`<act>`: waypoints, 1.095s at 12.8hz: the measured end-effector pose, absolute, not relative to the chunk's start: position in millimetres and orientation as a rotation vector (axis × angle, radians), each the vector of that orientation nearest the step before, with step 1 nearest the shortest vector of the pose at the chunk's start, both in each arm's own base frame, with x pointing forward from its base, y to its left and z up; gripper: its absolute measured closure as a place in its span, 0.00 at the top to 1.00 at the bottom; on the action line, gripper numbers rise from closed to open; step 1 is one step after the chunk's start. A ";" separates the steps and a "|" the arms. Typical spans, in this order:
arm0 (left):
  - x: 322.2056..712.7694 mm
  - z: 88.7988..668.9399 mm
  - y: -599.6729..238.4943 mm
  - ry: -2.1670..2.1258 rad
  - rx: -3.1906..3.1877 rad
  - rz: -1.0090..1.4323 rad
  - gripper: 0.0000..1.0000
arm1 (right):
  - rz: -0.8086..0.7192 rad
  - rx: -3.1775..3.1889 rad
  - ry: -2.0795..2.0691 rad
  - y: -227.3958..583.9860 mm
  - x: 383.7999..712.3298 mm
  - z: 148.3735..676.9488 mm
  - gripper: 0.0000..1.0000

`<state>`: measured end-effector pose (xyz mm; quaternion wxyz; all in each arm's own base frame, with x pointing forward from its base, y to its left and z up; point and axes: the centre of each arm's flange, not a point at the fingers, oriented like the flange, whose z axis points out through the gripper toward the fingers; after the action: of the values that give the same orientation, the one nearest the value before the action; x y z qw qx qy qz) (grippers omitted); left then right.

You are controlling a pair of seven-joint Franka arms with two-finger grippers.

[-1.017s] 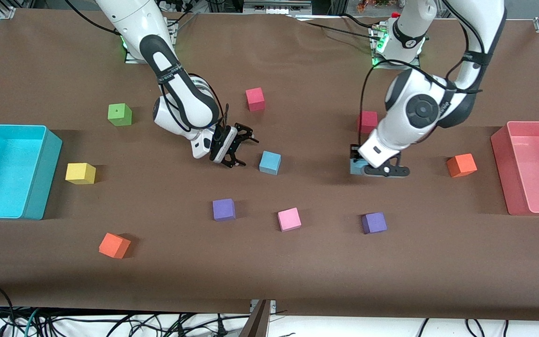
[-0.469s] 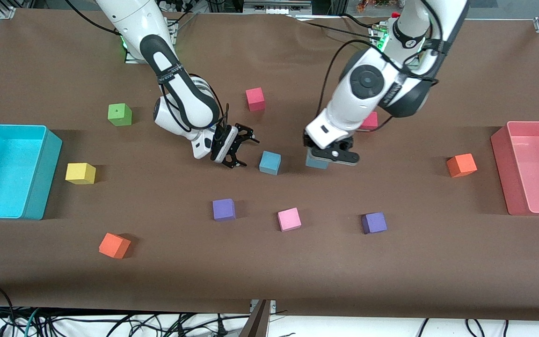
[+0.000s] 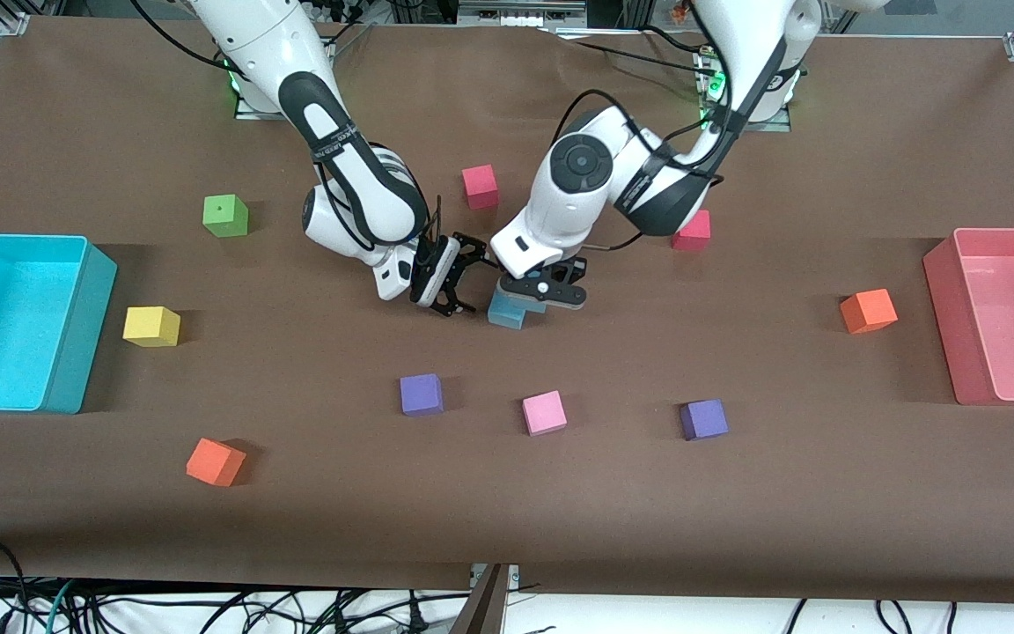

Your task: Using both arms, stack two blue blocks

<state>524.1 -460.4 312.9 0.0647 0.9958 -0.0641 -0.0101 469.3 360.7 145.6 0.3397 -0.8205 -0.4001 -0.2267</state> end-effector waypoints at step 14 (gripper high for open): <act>519.5 273.6 -491.4 -0.240 3.029 -0.098 0.53 | -0.591 -2.132 -1.047 363.1 469.3 144.5 1.00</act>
<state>519.5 -491.4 273.6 0.0507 0.9951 -0.0787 -0.0322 469.3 363.1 144.5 0.3401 -0.8192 -0.4021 -0.2270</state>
